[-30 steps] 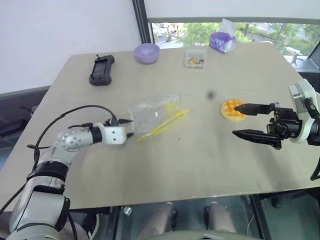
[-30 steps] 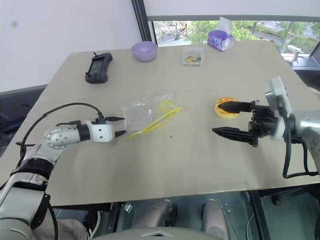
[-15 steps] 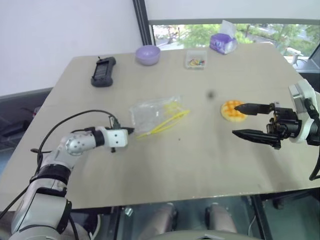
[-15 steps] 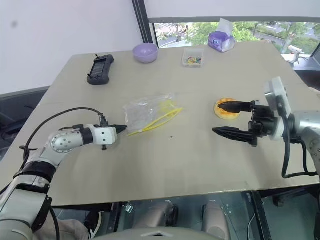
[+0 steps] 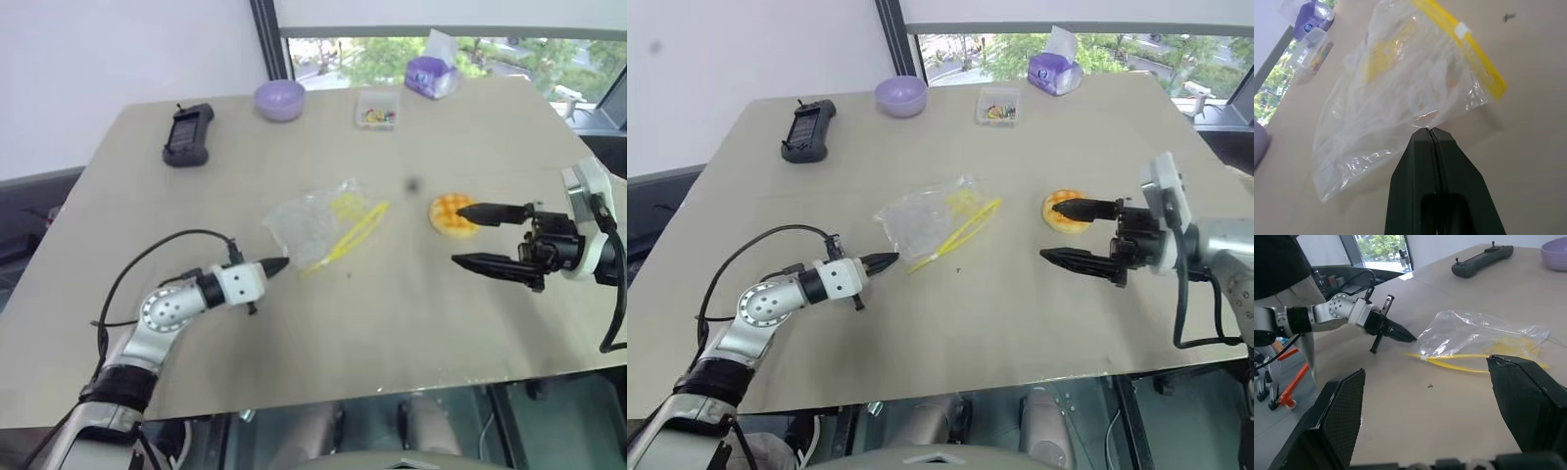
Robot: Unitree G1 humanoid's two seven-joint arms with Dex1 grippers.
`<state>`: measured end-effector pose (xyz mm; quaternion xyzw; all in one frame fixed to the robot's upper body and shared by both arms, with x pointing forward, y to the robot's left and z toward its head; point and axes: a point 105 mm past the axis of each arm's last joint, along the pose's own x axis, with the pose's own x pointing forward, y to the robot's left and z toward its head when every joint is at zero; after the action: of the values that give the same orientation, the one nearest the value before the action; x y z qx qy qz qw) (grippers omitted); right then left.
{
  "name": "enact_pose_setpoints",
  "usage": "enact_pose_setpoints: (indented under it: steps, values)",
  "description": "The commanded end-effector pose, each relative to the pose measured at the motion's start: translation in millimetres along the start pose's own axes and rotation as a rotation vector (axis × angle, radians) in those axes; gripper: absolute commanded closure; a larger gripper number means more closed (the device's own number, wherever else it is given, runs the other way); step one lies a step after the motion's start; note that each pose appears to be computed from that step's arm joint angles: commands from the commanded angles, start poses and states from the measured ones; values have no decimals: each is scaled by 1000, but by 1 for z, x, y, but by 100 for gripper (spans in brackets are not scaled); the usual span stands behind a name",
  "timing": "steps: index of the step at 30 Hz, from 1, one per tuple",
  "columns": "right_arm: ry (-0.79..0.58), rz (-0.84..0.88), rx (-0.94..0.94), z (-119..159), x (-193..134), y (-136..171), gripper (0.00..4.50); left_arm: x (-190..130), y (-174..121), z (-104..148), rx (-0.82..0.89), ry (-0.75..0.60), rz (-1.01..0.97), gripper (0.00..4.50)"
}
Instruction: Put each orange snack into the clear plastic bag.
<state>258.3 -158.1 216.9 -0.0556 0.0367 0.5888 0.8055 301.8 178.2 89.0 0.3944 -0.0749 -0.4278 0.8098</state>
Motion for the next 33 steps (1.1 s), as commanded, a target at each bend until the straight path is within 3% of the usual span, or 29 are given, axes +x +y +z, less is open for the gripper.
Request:
enact_pose_setpoints:
  steps: [1, 4, 14, 22, 28, 33]
  values:
    - [-19, 11, -43, 10, 2, 1, 18, -5, 10, 15, -39, -37, 45, 448]
    - [-21, 15, -44, 10, 4, 1, 18, -7, 9, 20, -61, -40, 44, 448]
    - [-30, 20, -42, 10, 9, 1, 18, -10, 15, 21, -60, -25, 72, 8]
    - [-37, 14, -46, 10, 11, 0, 18, 4, -14, 4, 77, 67, -86, 8]
    - [-40, 9, -49, 12, 10, 0, 18, 29, -8, -10, 174, 136, -84, 8]
    - [-43, -3, -53, 13, 9, -1, 18, 47, -12, -23, 149, 198, -116, 8]
